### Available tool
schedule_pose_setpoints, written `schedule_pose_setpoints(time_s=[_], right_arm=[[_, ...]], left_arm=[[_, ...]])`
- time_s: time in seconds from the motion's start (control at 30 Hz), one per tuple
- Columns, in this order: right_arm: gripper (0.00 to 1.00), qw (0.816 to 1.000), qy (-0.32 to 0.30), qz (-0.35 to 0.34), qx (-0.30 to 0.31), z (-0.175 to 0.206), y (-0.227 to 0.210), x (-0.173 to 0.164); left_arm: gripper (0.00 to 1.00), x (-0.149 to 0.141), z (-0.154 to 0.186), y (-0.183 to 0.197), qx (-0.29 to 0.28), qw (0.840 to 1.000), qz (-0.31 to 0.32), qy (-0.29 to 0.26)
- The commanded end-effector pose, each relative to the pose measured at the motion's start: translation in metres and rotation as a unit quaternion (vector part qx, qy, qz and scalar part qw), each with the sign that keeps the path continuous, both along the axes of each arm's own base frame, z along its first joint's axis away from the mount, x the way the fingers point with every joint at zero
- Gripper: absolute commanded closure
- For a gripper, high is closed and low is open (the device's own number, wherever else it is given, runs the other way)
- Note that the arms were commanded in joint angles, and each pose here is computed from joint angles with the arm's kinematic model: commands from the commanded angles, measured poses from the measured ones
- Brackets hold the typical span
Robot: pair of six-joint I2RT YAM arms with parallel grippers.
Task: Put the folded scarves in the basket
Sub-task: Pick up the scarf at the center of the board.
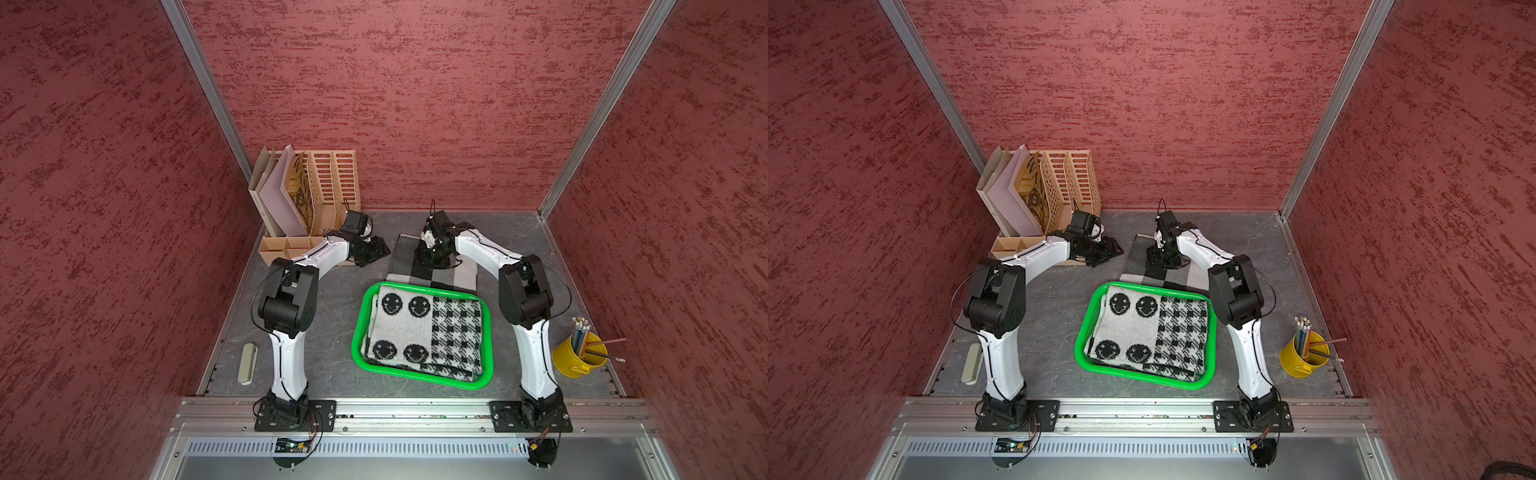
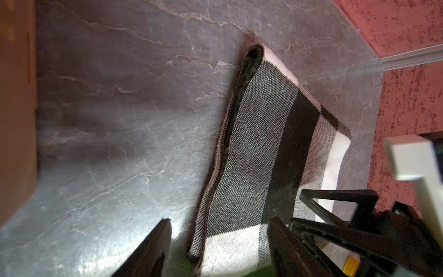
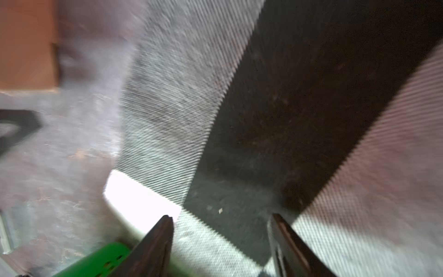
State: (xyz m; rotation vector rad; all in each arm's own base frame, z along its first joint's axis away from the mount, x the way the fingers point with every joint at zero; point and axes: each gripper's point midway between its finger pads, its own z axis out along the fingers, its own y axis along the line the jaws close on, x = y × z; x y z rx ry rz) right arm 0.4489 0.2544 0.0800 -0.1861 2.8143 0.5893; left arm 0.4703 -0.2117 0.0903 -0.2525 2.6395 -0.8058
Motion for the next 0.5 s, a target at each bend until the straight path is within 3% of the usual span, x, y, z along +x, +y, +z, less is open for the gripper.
schedule_pose_setpoints(time_s=[0.0, 0.3, 0.47], right_arm=[[0.26, 0.997, -0.075, -0.028, 0.02, 0.062, -0.011, 0.011], [0.16, 0.975, -0.105, -0.187, 0.056, 0.09, -0.118, 0.003], [0.15, 0.957, -0.077, -0.262, 0.095, 0.069, -0.176, -0.01]], left_arm=[[0.32, 0.007, 0.005, -0.011, -0.006, 0.999, -0.032, -0.015], [0.29, 0.02, -0.014, -0.027, -0.006, 0.996, -0.085, -0.011], [0.29, 0.025, -0.024, -0.034, -0.007, 0.994, -0.106, 0.0]])
